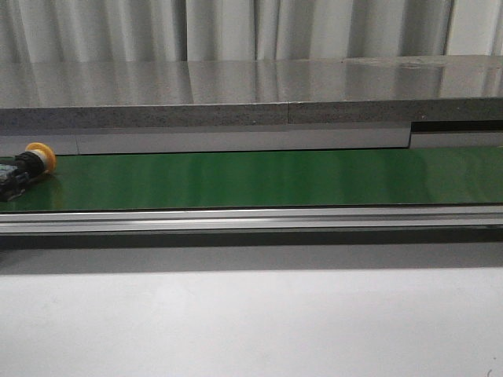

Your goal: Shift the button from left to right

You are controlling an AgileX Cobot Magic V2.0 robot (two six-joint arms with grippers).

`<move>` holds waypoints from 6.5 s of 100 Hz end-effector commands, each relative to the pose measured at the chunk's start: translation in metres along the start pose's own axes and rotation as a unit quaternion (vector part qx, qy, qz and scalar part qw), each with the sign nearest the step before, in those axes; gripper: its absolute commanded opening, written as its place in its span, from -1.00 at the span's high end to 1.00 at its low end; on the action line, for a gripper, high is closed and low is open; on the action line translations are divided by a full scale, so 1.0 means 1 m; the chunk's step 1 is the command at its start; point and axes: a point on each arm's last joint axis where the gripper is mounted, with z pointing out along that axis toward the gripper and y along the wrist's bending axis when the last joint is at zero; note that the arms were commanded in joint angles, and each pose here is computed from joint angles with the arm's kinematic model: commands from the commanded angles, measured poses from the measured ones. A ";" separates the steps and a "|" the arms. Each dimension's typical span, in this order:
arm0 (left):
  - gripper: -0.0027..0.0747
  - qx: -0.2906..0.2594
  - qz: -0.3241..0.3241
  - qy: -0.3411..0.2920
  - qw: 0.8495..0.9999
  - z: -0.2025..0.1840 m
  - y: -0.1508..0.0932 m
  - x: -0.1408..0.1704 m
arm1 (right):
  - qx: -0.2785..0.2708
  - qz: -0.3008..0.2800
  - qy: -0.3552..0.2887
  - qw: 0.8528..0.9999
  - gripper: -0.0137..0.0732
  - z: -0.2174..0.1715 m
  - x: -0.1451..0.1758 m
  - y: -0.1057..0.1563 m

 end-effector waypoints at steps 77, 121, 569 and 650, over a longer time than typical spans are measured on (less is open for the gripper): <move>-0.54 -0.039 0.008 -0.219 0.975 -0.078 -0.009 0.104 | 0.005 -0.007 -0.056 0.998 0.84 -0.003 -0.014 0.000; 0.15 -0.038 0.008 -0.213 0.976 -0.077 -0.009 0.105 | 0.005 -0.007 -0.056 0.998 0.84 -0.003 -0.014 0.000; 0.98 -0.037 0.008 -0.212 0.976 -0.077 -0.009 0.105 | -0.055 -0.010 0.393 0.918 -0.78 0.286 -0.057 0.033; 0.98 -0.037 0.008 -0.212 0.976 -0.077 -0.009 0.105 | -0.012 -0.055 0.348 0.936 0.04 0.279 -0.130 -0.006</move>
